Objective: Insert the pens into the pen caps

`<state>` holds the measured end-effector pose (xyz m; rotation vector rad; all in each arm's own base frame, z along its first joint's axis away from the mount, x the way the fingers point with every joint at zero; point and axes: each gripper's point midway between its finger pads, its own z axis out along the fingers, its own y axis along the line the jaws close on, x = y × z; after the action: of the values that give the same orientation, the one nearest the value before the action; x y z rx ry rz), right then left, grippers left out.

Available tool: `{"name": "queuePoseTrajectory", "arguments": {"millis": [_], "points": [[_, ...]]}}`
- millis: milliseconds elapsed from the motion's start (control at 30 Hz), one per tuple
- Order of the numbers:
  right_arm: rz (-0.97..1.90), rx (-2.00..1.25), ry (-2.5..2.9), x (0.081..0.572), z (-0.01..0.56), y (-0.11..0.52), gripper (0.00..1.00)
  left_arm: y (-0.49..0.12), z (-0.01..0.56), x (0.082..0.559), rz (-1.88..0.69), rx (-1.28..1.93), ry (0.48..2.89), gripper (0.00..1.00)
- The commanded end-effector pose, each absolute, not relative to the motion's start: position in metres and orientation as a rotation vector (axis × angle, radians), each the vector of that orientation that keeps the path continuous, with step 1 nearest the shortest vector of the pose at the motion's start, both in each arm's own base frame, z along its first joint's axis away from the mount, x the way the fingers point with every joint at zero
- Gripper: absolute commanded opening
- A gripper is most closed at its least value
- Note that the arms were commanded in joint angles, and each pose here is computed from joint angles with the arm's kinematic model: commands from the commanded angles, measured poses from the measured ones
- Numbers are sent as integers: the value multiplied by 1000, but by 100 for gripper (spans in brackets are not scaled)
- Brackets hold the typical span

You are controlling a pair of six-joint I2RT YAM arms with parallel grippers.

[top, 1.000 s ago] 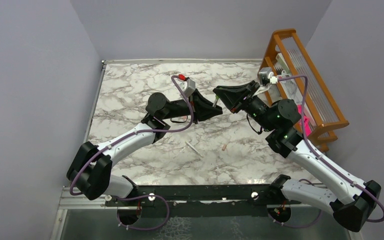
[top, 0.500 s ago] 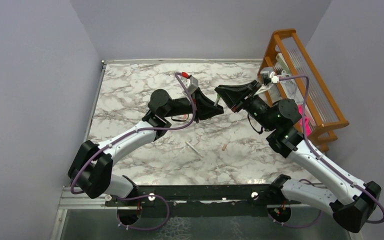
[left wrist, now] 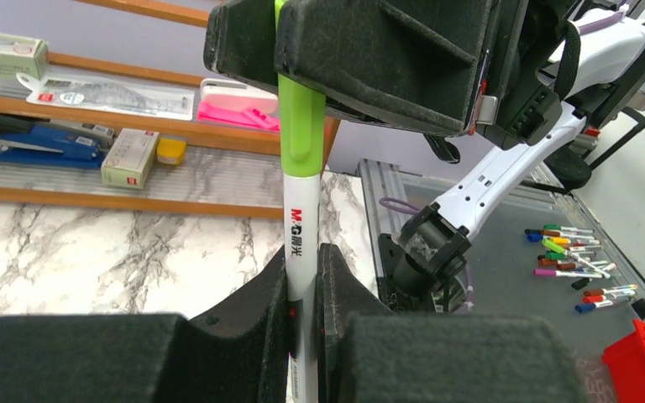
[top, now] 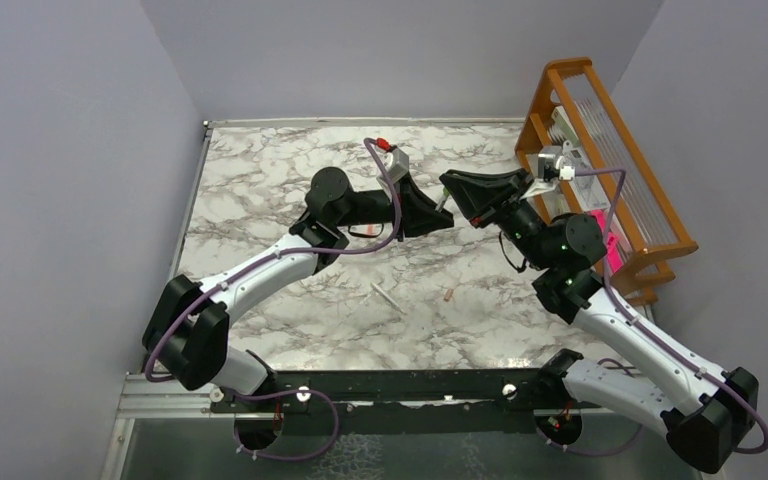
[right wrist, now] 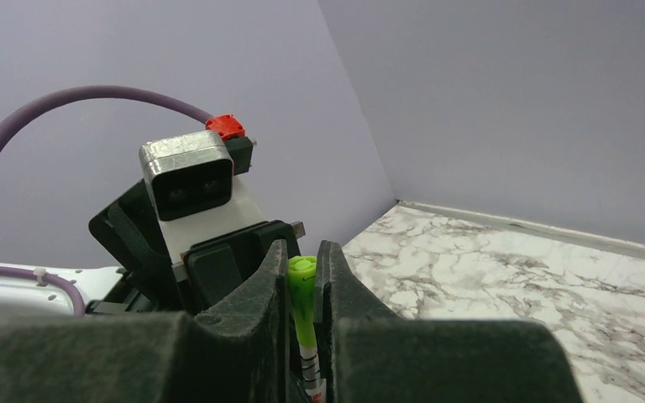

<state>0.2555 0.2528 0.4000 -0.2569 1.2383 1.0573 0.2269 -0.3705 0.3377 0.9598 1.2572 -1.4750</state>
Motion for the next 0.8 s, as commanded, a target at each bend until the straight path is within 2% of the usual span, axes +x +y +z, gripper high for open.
{"name": "queuePoseTrajectory", "arguments": {"millis": [0,400,533,700,767], "points": [[1200,-439,1753,219,250,291,1,-360,449,240,-1329,843,898,0],[1201,-443,1760,218,241,292,1,-363,455,239,-1343,864,882,0],[1197,-411,1671,222,267,288,1,-363,430,233,-1360,900,925,0],[1181,-379,1504,222,323,277,1,-365,373,223,-1427,966,1047,0],[1170,-336,1418,221,350,266,11,-363,347,225,-1413,954,1107,0]]}}
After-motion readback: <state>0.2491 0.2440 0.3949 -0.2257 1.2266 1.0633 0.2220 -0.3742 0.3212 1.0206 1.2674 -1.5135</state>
